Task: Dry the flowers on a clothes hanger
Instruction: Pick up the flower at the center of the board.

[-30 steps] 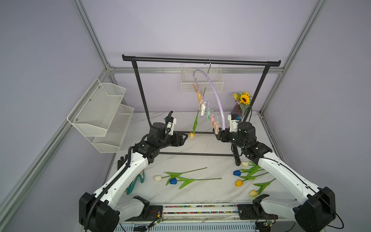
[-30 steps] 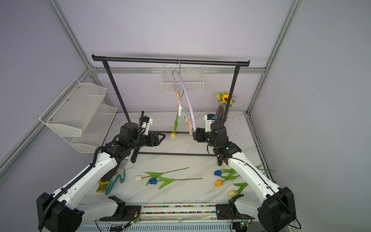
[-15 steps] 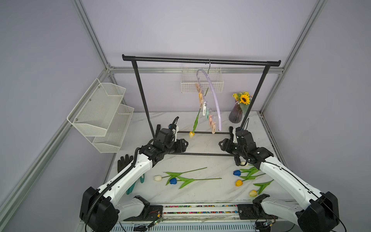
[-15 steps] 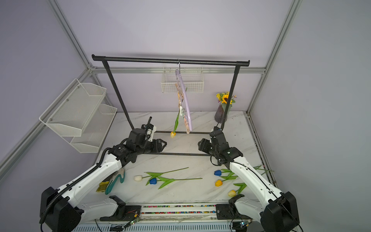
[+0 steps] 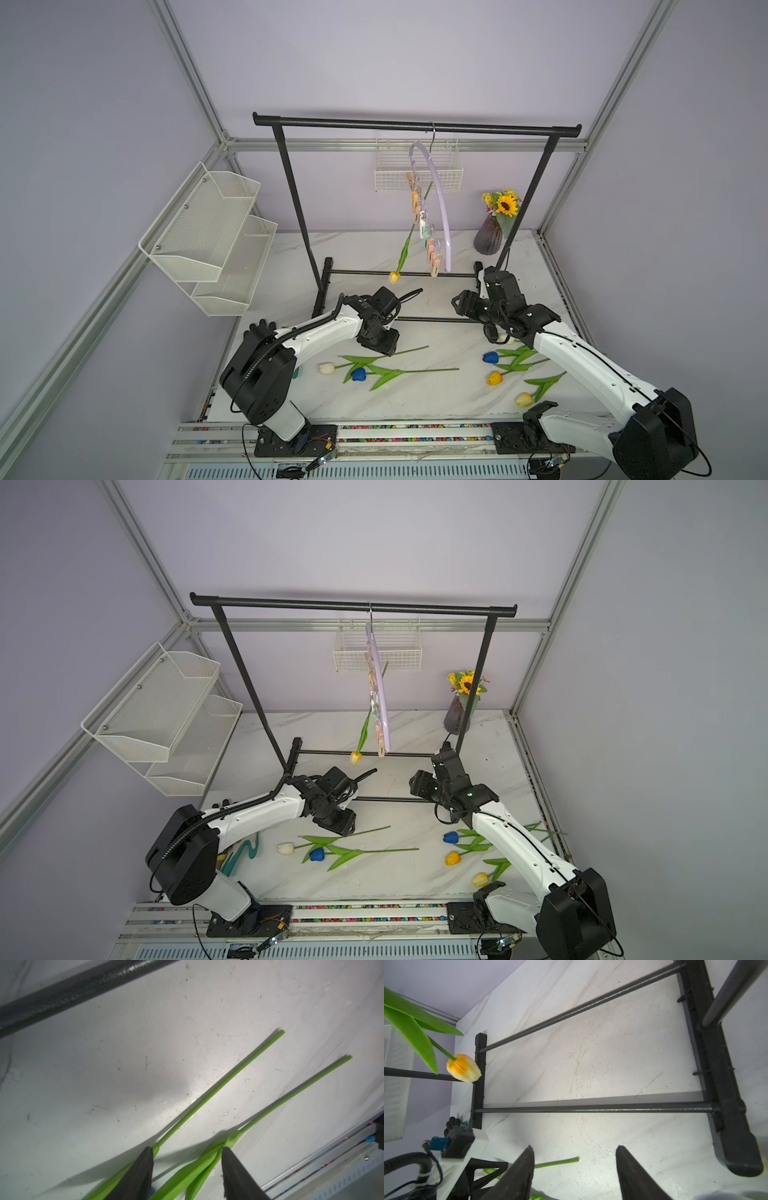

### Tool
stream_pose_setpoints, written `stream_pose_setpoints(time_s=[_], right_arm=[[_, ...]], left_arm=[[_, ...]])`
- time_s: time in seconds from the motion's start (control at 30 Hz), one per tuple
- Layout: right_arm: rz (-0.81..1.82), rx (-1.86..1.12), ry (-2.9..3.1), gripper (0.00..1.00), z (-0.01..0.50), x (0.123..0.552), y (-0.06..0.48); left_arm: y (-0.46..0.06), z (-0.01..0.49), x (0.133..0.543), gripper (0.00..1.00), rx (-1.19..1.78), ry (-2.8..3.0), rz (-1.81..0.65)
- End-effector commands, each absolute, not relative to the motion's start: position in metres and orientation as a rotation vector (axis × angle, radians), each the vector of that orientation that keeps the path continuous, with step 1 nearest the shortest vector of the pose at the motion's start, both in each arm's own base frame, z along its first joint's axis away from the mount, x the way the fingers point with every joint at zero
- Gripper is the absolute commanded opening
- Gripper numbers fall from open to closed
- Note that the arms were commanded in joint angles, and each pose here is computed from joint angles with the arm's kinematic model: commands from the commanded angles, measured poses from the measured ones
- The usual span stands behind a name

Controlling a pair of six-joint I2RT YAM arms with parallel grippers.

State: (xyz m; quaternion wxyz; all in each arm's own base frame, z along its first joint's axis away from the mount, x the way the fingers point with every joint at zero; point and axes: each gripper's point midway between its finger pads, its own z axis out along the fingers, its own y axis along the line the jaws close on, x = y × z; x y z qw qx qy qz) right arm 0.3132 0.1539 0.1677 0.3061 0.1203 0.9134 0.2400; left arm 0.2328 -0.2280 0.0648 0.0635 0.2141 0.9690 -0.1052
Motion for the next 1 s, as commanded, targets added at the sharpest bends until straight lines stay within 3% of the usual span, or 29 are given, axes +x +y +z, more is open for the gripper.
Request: stream_pose_setpoints(time_s=[0.0, 0.13, 0.4, 0.57, 0.97], right_arm=[[0.666, 0.252, 2.374, 0.64, 0.183, 0.319, 0.157], [0.678, 0.234, 2.339, 0.64, 0.19, 0.318, 0.154], [0.702, 0.247, 2.323, 0.64, 0.19, 0.327, 0.152], [0.712, 0.25, 2.336, 0.63, 0.186, 0.332, 0.154], [0.742, 0.253, 2.316, 0.62, 0.191, 0.331, 0.153]], left_arm=[[-0.221, 0.066, 0.229, 0.54, 0.806, 2.94, -0.208], [-0.206, 0.048, 0.231, 0.5, 0.882, 2.97, -0.039], [-0.204, 0.027, 0.224, 0.42, 0.963, 2.982, -0.021], [-0.2, 0.016, 0.222, 0.3, 0.945, 2.994, 0.04], [-0.197, 0.017, 0.242, 0.13, 0.914, 2.906, 0.185]])
